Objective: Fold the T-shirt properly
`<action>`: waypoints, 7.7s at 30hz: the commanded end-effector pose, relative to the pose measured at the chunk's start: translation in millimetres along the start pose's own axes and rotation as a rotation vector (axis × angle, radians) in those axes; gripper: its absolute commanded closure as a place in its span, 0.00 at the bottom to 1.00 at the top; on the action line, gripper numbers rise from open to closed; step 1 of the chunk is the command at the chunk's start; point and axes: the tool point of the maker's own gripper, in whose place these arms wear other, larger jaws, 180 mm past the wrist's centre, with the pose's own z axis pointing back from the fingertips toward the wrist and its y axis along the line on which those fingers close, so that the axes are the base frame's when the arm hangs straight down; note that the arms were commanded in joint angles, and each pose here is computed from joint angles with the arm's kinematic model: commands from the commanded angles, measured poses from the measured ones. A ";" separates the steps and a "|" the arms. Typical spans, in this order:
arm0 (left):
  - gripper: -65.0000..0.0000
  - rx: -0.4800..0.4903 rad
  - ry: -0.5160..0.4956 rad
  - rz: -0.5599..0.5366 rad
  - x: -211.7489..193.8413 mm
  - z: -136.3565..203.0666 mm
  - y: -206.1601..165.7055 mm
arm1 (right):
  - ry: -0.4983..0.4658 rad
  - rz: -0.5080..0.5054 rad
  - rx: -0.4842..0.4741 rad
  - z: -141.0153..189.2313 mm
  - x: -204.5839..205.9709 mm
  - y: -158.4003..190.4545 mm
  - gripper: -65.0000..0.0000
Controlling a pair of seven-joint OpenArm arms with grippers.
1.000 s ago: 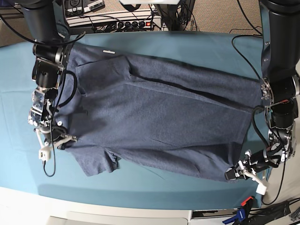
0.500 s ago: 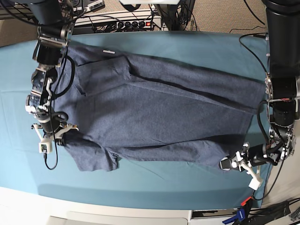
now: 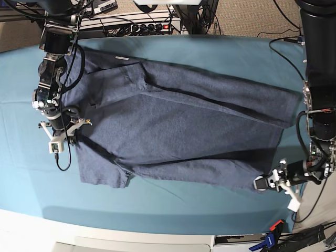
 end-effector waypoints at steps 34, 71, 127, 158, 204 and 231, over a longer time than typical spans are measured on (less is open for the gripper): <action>1.00 0.024 -0.023 0.001 3.1 24.6 13.6 | 0.003 0.041 0.080 41.4 -3.8 26.1 1.00; 1.00 0.061 -0.027 0.058 -11.4 57.8 39.3 | 0.094 0.061 0.102 61.8 -41.3 37.8 1.00; 1.00 0.160 0.036 0.087 -46.0 59.5 68.6 | 0.203 0.331 0.034 122.1 -46.7 22.8 1.00; 0.70 0.182 0.032 0.074 -45.3 60.3 72.7 | 0.220 0.322 0.005 125.8 -50.6 13.9 0.66; 0.70 0.235 -0.206 -0.060 60.4 169.5 55.0 | -0.160 -0.621 0.042 42.1 36.7 31.3 0.43; 0.70 0.227 -0.203 -0.060 59.8 164.9 53.7 | 0.029 -0.678 0.148 5.6 3.5 55.6 0.43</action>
